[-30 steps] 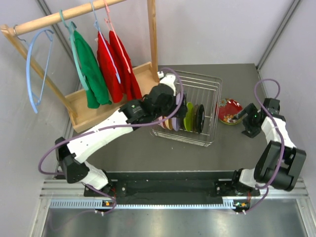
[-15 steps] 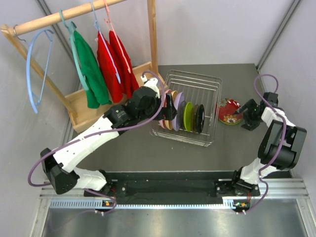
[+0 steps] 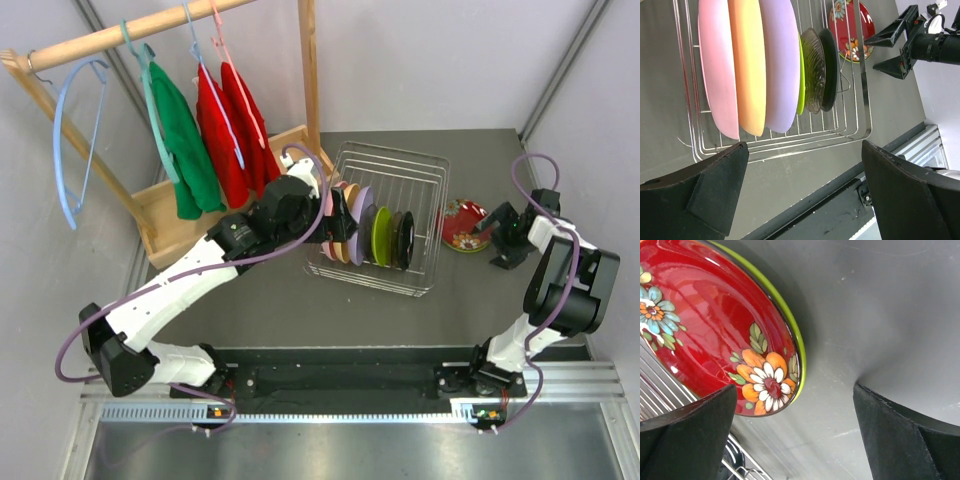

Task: Load the plates into the dish rack
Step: Pick up the plate at the center of the board.

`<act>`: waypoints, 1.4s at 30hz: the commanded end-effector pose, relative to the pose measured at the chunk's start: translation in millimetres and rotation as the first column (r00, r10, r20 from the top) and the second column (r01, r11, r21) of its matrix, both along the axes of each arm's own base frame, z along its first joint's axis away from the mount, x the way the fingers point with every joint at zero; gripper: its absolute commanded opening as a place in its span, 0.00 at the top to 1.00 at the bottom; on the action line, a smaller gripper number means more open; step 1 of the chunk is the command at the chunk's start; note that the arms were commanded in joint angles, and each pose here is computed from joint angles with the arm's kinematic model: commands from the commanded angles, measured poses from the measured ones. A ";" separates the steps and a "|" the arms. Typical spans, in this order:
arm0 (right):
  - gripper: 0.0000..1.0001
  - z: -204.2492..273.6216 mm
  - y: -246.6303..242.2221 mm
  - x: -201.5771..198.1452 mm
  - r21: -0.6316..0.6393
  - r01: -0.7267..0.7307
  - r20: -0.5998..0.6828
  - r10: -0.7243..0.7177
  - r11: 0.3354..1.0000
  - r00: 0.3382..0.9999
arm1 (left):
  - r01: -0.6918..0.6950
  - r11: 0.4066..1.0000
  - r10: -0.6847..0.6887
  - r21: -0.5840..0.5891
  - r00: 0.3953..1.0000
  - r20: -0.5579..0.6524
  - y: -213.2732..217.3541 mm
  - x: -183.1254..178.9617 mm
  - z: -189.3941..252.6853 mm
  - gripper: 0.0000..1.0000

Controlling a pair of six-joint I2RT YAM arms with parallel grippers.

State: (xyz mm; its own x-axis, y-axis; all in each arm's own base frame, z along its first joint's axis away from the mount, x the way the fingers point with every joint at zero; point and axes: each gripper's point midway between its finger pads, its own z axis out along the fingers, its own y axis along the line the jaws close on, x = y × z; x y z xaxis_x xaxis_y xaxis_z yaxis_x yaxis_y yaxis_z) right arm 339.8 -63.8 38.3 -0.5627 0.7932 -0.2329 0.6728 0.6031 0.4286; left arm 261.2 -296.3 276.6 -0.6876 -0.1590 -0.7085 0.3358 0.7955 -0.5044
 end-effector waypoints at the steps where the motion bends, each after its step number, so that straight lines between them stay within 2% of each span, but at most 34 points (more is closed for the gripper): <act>1: 0.05 1.2 -14.5 9.4 -0.056 0.012 0.006 -0.012 0.998 1.000 | 0.000 0.998 0.003 -0.069 0.999 0.038 -1.2 0.7 19.5 0.01; 5: 0.33 -8.2 -12.4 7.9 -0.040 0.010 -0.013 -0.011 0.999 1.000 | 0.004 0.998 -0.002 -0.069 0.999 0.032 -2.6 0.4 17.5 0.01; 8: 0.42 -13.0 -11.3 4.6 -0.038 0.011 -0.020 -0.011 0.999 1.000 | 0.002 0.998 0.000 -0.068 1.000 0.029 -2.4 1.0 16.2 0.01; 10: 0.42 -13.2 -11.9 2.4 -0.046 0.012 -0.023 -0.013 0.999 1.000 | 0.002 0.998 -0.001 -0.066 1.000 0.024 -2.0 0.2 14.4 0.01; 19: 0.59 -9.6 -14.6 -1.5 -0.067 0.004 -0.037 -0.006 0.998 0.999 | 0.009 0.998 -0.007 -0.066 1.000 0.018 -3.5 0.6 11.8 0.01; 24: 0.63 -5.8 -18.3 -5.4 -0.098 0.002 -0.040 -0.006 0.995 0.999 | 0.013 0.998 -0.012 -0.059 1.000 0.010 -4.3 0.4 8.1 0.01; 25: 0.67 -5.7 -18.0 -6.7 -0.098 0.002 -0.044 -0.006 0.995 0.999 | 0.013 0.998 -0.012 -0.056 1.000 0.006 -4.5 0.6 6.7 0.01; 32: 0.73 -0.5 -21.2 -13.9 -0.132 0.005 -0.045 -0.011 0.991 0.999 | 0.016 0.998 -0.016 -0.053 1.000 0.000 -4.6 0.0 4.4 0.01; 33: 0.79 1.1 -21.7 -14.5 -0.138 0.003 -0.042 -0.009 0.990 0.999 | 0.015 0.999 -0.015 -0.052 1.000 0.000 -4.7 0.5 3.5 0.01; 39: 0.85 2.9 -22.5 -20.2 -0.156 0.003 -0.042 -0.009 0.988 0.999 | 0.019 0.999 -0.019 -0.051 1.000 -0.008 -6.0 0.6 0.9 0.01; 40: 0.92 2.4 -22.1 -20.6 -0.155 0.000 -0.043 -0.007 0.988 0.999 | 0.019 0.999 -0.019 -0.050 1.000 -0.009 -5.9 0.5 0.2 0.01; 42: 0.96 2.9 -21.5 -20.8 -0.151 -0.001 -0.046 -0.006 0.989 0.999 | 0.021 0.999 -0.022 -0.047 1.000 -0.014 -6.2 0.1 -1.8 0.01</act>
State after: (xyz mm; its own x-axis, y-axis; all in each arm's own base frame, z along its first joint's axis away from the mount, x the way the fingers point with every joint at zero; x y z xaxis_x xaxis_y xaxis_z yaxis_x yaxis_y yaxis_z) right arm 326.9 -80.1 36.8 -0.5678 0.7673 -0.2983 0.6903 0.6411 0.3353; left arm 257.2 -297.9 269.4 -0.7146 -0.1576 -0.6816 0.3288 0.7843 -0.5261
